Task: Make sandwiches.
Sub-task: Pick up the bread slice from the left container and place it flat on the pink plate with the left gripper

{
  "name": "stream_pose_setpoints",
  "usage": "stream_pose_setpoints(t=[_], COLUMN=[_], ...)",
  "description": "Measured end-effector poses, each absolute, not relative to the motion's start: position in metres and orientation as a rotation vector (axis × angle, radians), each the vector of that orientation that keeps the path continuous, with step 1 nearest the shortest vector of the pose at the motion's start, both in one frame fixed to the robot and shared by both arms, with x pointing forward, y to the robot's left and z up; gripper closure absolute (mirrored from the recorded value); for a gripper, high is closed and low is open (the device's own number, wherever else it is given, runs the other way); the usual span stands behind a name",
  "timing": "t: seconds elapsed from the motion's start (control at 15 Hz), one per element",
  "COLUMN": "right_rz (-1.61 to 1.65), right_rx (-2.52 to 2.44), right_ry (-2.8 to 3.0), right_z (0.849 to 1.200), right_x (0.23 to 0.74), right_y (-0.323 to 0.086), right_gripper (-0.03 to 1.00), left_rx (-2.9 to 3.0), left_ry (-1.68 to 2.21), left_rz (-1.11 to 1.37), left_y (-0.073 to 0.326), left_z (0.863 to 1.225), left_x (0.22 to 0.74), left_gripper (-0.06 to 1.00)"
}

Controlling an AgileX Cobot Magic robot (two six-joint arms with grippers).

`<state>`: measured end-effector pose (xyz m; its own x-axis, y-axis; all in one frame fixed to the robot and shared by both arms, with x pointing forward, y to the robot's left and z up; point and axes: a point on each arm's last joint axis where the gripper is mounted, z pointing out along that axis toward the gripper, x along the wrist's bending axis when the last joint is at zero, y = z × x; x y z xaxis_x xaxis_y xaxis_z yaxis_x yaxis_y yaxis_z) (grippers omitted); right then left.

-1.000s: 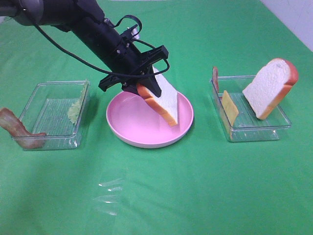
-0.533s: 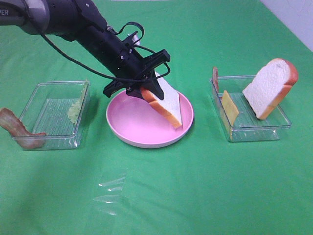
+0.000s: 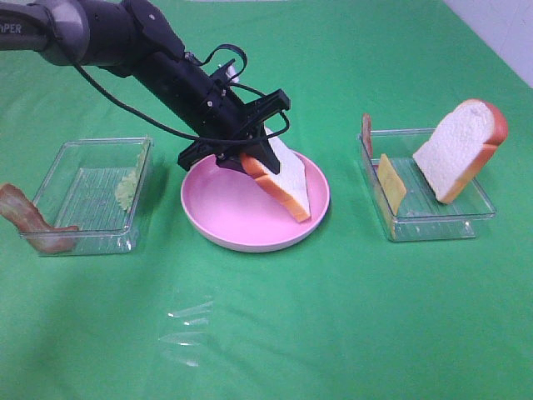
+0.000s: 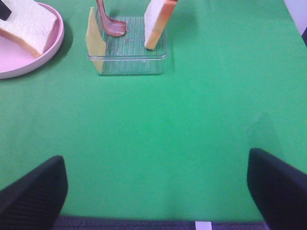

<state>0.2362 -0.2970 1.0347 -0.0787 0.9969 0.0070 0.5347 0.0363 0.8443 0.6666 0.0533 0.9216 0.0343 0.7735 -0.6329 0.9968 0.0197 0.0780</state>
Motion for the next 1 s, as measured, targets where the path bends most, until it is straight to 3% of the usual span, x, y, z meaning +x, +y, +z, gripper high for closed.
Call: stream_pose_setpoints(t=[0.13, 0.2, 0.27, 0.4, 0.6, 1.0], right_rz=[0.933, 0.933, 0.933, 0.933, 0.933, 0.933], right_rx=[1.563, 1.563, 1.563, 1.563, 1.563, 1.563], right_ry=[1.685, 1.685, 1.685, 1.685, 1.685, 1.685], right_z=[1.035, 1.035, 1.035, 1.035, 1.035, 1.035], right_x=[0.236, 0.236, 0.236, 0.236, 0.236, 0.236], right_y=[-0.297, -0.297, -0.297, -0.297, -0.297, -0.297], right_gripper=[-0.02, -0.02, -0.02, -0.02, -0.02, -0.02], left_rx=[1.805, 1.817, 1.817, 1.840, 1.935, 2.069], left_ry=[1.789, 1.789, 1.789, 1.781, 1.734, 1.744], left_rz=[-0.568, -0.586, -0.586, -0.597, -0.572, -0.376], left_y=[0.053, 0.053, 0.053, 0.053, 0.054, 0.063], left_z=[0.922, 0.922, 0.922, 0.924, 0.937, 0.982], left_x=[0.666, 0.665, 0.665, 0.664, 0.666, 0.677], left_gripper=[0.74, 0.66, 0.66, 0.29, 0.04, 0.00])
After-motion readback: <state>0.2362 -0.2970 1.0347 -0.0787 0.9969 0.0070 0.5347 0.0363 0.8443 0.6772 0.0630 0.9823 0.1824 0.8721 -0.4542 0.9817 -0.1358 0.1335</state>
